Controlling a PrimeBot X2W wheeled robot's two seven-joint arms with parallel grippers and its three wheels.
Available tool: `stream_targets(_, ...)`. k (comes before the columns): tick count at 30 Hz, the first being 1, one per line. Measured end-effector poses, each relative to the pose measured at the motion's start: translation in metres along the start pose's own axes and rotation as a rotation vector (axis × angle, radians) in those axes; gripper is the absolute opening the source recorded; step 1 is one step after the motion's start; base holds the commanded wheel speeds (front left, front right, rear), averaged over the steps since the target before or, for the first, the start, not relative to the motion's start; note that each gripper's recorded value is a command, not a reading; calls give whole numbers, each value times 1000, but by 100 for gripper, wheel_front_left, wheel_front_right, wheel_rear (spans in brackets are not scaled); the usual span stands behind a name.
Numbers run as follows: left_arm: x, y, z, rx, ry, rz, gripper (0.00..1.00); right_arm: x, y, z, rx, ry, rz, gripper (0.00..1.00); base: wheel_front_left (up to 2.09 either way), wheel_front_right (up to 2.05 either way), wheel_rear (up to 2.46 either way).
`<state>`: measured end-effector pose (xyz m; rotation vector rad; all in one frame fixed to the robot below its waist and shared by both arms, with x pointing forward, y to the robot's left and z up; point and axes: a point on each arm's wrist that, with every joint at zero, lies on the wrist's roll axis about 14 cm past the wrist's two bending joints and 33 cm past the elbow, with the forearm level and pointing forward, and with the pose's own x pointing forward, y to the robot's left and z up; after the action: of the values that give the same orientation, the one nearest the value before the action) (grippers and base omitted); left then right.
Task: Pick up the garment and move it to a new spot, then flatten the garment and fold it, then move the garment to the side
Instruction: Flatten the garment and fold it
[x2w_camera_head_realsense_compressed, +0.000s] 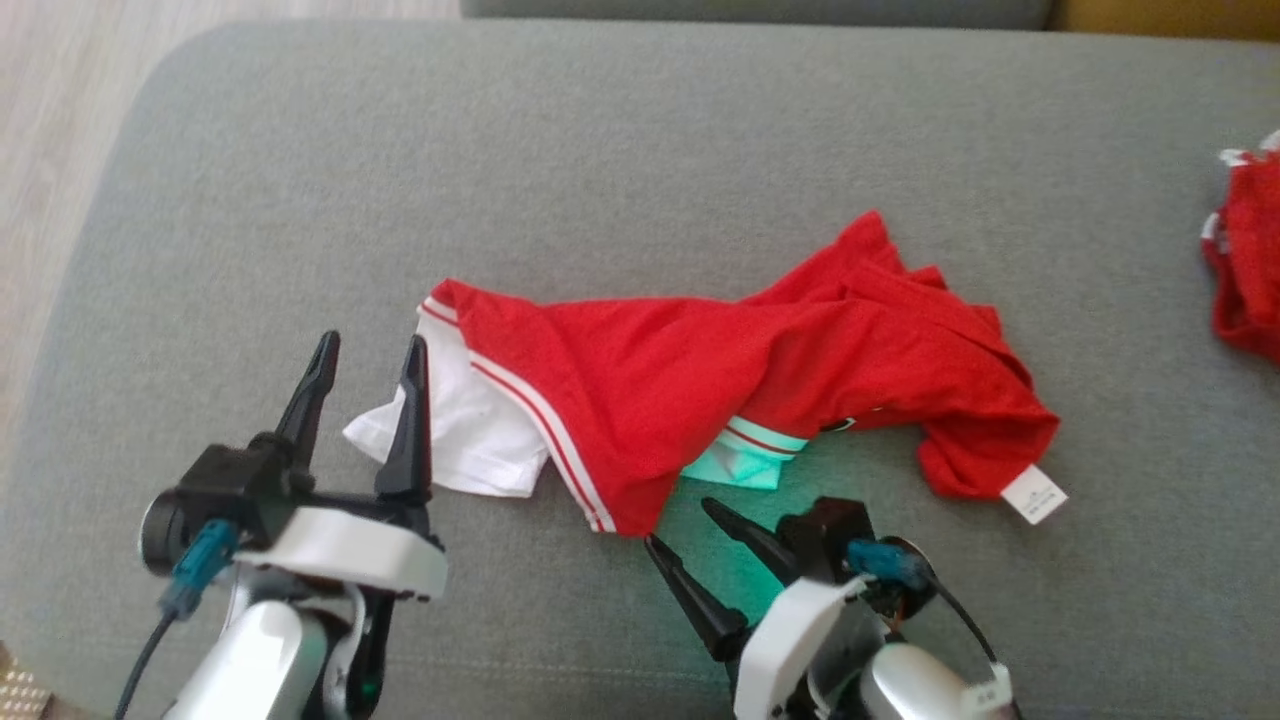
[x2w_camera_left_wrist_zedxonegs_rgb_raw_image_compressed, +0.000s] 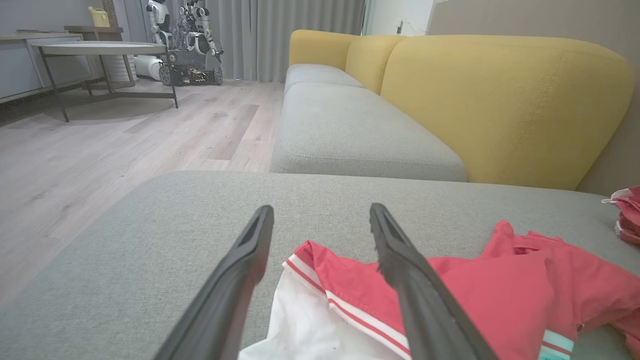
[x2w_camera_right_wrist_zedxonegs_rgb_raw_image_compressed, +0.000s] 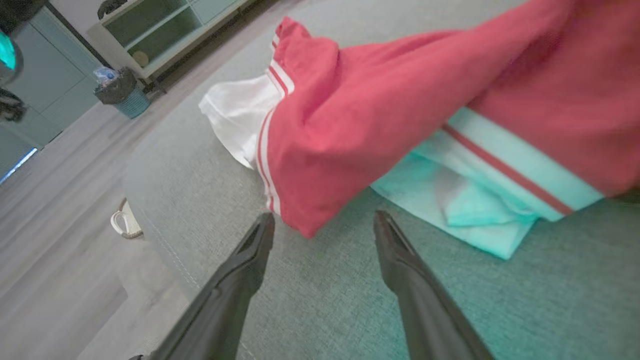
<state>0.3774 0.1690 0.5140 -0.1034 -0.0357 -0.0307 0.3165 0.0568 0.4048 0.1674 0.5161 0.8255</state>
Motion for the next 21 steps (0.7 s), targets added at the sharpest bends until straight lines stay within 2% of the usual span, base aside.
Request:
stream_targets(7,10,3,-4,1,0,13,100,23,3,-16,8,75,71,100,0,0,0)
stream_targets(8,11,4,-6,4,4,16,100,25,2,-16,11,78,75,90,0,0,0)
stream_targets(9,11,5,-7,5,8,18,100,26,1,-17,19,78,76,42,0,0,0)
stream_targets(10,12,5,-8,5,10,17,100,27,1,-17,32,79,77,0,0,0,0)
stream_targets(15,15,1,-11,-1,14,10,100,29,-1,-11,59,34,74,0,0,0,0)
stream_targets(21,17,-4,-9,-6,3,-2,100,28,-14,31,48,-112,55,0,0,0,0)
